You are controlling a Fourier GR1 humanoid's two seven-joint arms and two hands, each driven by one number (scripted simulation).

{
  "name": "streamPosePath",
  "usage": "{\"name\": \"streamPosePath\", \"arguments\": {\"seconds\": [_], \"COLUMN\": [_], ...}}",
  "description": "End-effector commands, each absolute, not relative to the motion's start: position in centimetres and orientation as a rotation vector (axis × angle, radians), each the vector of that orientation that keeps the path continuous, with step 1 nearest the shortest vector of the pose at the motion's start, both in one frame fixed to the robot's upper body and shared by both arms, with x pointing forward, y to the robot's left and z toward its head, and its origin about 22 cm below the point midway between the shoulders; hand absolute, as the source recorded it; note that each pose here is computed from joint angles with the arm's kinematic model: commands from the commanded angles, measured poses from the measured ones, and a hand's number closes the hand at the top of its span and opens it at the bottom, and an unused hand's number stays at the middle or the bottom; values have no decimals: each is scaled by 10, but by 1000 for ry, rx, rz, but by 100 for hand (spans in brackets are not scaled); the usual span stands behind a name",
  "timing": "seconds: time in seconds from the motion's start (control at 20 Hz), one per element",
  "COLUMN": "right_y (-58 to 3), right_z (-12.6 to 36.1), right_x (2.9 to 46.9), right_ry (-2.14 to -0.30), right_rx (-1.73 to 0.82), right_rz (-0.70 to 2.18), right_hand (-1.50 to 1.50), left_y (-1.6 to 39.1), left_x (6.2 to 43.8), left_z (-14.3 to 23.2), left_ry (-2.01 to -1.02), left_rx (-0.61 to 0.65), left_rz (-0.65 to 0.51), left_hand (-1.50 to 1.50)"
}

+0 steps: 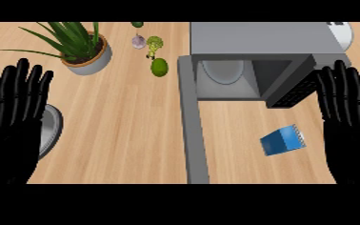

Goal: Pick up the milk, place it into the microwave and close the microwave

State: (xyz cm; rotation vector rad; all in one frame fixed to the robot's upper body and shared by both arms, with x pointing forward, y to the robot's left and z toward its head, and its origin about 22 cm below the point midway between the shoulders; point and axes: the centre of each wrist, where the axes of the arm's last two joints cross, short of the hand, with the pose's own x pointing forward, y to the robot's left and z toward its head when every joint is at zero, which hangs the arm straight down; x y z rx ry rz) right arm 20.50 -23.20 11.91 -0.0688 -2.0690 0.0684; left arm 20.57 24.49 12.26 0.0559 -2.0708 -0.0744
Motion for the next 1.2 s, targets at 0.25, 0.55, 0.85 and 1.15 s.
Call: {"name": "streamPosePath", "arguments": {"seconds": [0.25, 0.55, 0.85, 1.15], "right_y": [-283, -299, -307, -316], "right_z": [146, 117, 109, 66], "right_x": [145, 124, 108, 119], "right_ry": [-2076, -1936, -1879, -1855], "right_rx": [-74, 50, 31, 21], "right_rz": [176, 135, 122, 75], "right_hand": [-150, -150, -150, -150], "left_y": [248, 235, 243, 229], "left_x": [203, 179, 154, 138], "left_z": [116, 104, 73, 49], "left_ry": [-2023, -1926, -1922, -1934], "left_rx": [73, -98, -123, -124], "left_rz": [-70, 191, 208, 200], "left_hand": [-150, -150, -150, -150]}}
